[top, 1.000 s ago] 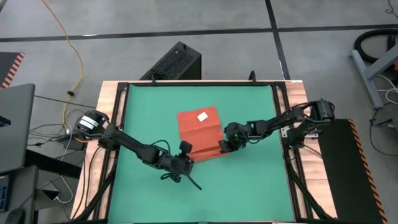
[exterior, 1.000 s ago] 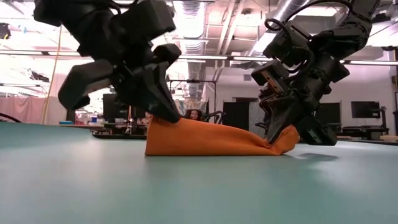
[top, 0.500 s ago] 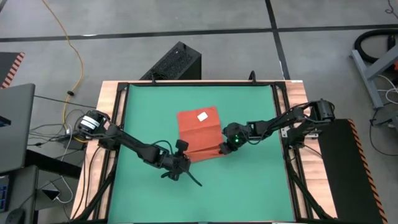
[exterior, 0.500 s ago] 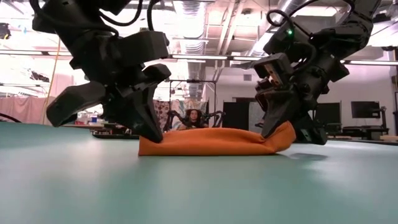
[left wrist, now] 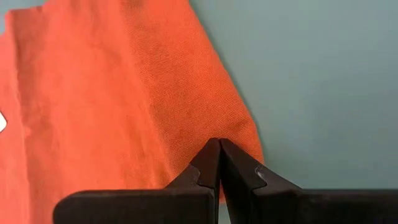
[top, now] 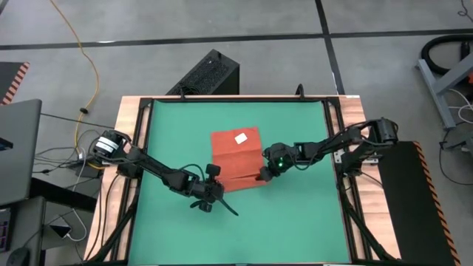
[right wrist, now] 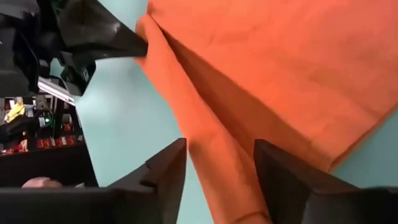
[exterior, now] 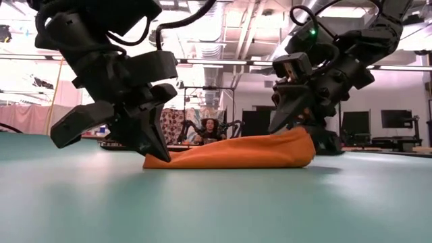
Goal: Roll towel
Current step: Roll the orange microfiber towel
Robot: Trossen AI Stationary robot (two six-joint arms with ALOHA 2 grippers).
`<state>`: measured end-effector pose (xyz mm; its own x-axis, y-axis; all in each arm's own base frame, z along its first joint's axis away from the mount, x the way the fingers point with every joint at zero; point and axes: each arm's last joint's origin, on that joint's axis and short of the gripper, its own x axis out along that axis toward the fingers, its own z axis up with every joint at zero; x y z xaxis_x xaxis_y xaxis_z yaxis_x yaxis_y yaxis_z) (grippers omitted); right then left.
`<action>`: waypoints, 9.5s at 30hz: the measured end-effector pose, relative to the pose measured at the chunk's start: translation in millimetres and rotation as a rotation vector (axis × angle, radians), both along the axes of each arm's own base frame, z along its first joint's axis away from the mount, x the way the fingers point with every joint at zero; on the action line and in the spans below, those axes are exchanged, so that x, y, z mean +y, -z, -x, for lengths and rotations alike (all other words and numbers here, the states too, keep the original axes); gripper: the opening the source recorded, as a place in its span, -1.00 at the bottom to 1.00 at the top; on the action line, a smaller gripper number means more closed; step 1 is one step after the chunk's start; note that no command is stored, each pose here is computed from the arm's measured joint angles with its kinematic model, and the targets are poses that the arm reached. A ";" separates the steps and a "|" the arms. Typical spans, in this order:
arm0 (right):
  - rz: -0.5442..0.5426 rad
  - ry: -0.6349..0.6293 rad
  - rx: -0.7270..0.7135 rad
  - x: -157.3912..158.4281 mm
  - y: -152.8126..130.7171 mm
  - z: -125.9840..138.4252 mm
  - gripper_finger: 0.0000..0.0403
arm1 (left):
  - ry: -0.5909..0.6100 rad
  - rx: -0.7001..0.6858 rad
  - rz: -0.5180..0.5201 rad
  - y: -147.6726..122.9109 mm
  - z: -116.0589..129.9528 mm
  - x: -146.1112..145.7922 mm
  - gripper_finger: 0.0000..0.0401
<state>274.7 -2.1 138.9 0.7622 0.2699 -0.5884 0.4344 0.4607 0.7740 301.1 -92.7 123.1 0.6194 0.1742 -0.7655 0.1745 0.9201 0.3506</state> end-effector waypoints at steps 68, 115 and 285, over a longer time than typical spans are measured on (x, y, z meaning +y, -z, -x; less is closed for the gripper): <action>0.807 -0.198 -0.002 44.5 26.1 4.0 -0.88 | -0.167 -0.379 0.179 0.2 26.7 -1.1 -1.00; 1.323 -0.628 -0.157 73.4 26.6 2.1 0.34 | -0.235 -0.217 0.204 31.7 31.5 -0.4 -1.00; 0.857 -0.092 0.234 50.2 12.1 34.4 -0.40 | -0.073 -0.348 0.263 1.3 -6.2 66.3 -1.00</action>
